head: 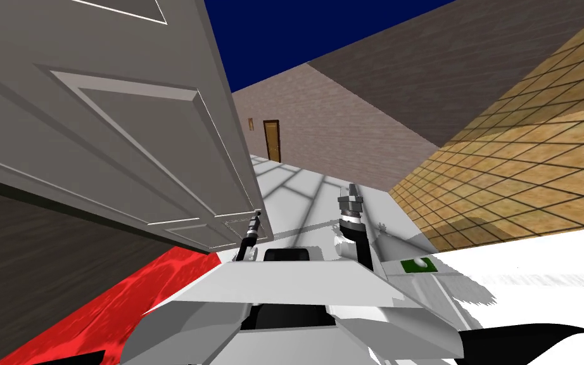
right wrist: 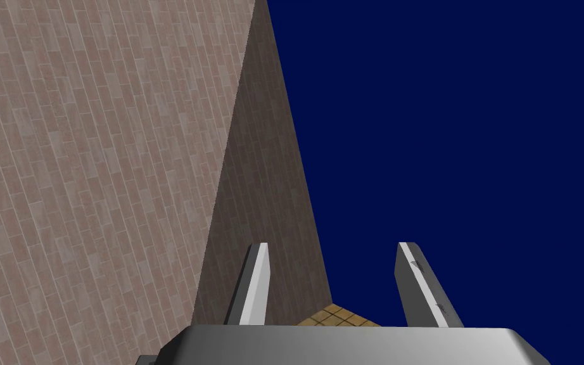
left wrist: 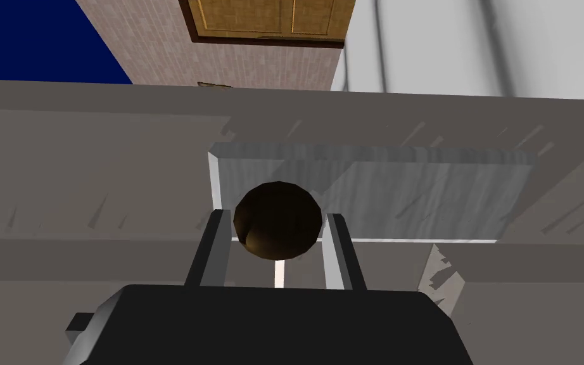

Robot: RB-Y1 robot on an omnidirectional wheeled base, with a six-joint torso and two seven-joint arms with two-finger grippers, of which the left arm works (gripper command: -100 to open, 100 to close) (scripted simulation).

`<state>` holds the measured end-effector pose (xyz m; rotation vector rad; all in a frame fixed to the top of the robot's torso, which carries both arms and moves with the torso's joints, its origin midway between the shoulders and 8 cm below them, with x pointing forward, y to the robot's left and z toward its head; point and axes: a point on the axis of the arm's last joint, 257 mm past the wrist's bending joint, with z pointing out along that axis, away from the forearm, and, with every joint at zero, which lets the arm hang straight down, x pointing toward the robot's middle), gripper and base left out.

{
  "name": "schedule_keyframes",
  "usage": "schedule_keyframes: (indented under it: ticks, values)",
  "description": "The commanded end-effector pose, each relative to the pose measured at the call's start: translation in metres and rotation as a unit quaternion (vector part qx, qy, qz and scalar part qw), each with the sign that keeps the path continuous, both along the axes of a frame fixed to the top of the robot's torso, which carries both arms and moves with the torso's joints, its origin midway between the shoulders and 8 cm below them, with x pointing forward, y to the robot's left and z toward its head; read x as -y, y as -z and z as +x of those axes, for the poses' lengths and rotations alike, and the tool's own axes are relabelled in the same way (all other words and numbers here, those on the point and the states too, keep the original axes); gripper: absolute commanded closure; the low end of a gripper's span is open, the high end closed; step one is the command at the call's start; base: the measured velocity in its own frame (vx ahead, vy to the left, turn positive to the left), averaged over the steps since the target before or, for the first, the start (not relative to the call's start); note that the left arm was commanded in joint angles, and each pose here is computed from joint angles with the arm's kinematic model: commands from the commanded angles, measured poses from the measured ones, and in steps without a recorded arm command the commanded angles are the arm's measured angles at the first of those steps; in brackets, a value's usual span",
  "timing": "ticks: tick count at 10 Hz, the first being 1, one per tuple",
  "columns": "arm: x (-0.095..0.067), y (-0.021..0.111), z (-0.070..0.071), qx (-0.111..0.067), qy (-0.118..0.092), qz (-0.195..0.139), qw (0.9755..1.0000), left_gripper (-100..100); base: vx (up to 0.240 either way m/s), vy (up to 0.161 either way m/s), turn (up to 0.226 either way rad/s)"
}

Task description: Push the door open

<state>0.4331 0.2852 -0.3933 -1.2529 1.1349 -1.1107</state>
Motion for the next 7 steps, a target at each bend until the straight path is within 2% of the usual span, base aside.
schedule_keyframes:
  ticks: [1,3,4,7]
  values:
    - [-0.012,-0.002,0.001,0.003,-0.015,-0.001,0.9999,100,0.187,-0.104,0.092]
    - [-0.019,-0.002,0.002,0.003,-0.028,-0.006,0.9996,100,0.201,-0.072,0.063]
    - [-0.016,0.002,-0.003,-0.003,-0.024,-0.005,0.9997,100,0.086,-0.022,0.027]
    - [-0.038,-0.001,-0.004,0.000,-0.045,-0.001,0.9990,100,0.199,-0.037,0.049]
